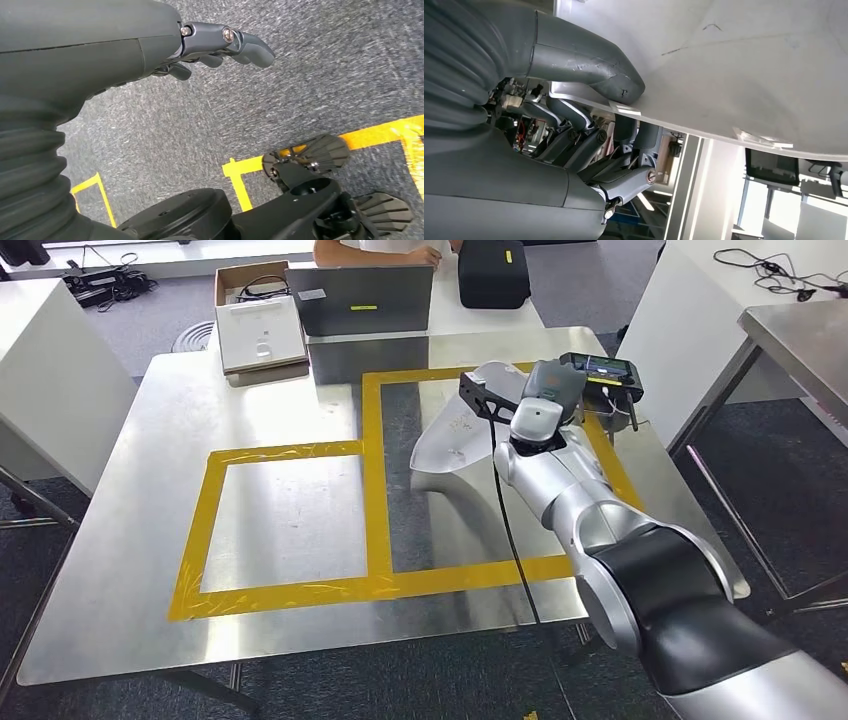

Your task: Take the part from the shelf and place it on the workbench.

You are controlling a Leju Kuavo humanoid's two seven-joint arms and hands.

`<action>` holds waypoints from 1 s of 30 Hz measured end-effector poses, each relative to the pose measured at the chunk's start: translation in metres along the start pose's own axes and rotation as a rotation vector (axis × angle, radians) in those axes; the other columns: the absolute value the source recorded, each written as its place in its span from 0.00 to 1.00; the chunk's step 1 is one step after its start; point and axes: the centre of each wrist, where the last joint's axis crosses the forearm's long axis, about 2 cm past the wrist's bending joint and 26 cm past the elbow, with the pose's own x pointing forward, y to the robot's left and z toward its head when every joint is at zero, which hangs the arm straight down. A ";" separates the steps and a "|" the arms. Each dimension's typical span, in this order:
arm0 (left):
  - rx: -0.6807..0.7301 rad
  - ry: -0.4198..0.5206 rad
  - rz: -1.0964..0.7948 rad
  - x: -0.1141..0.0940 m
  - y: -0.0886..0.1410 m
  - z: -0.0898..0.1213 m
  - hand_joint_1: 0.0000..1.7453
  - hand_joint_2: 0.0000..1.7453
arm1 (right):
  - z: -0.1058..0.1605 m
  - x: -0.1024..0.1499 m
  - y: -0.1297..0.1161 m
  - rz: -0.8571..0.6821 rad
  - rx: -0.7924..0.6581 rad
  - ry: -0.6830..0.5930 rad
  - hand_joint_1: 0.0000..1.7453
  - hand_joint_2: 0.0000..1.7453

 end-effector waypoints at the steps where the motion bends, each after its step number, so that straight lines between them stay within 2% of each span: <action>1: 0.000 -0.001 -0.002 0.000 0.000 0.000 0.00 1.00 | 0.000 -0.001 0.001 0.001 0.001 0.001 1.00 1.00; 5: 0.000 0.009 -0.007 0.000 0.000 0.000 0.00 1.00 | 0.000 -0.003 0.003 0.001 0.006 0.006 1.00 1.00; 9: 0.001 0.020 -0.008 0.000 0.001 0.000 0.00 1.00 | 0.000 -0.004 0.006 0.004 0.011 0.008 0.00 0.00; 12: 0.000 0.028 -0.013 0.000 0.001 0.000 0.00 1.00 | 0.001 -0.005 0.007 0.004 0.012 0.009 0.00 0.00; 16: 0.000 0.030 -0.019 0.000 0.001 0.000 0.00 0.00 | 0.001 -0.006 0.008 0.001 0.014 0.012 0.00 0.00; 30: 0.001 0.040 -0.019 0.000 0.001 0.000 0.00 0.00 | 0.003 -0.009 0.017 0.009 0.024 0.016 0.00 0.00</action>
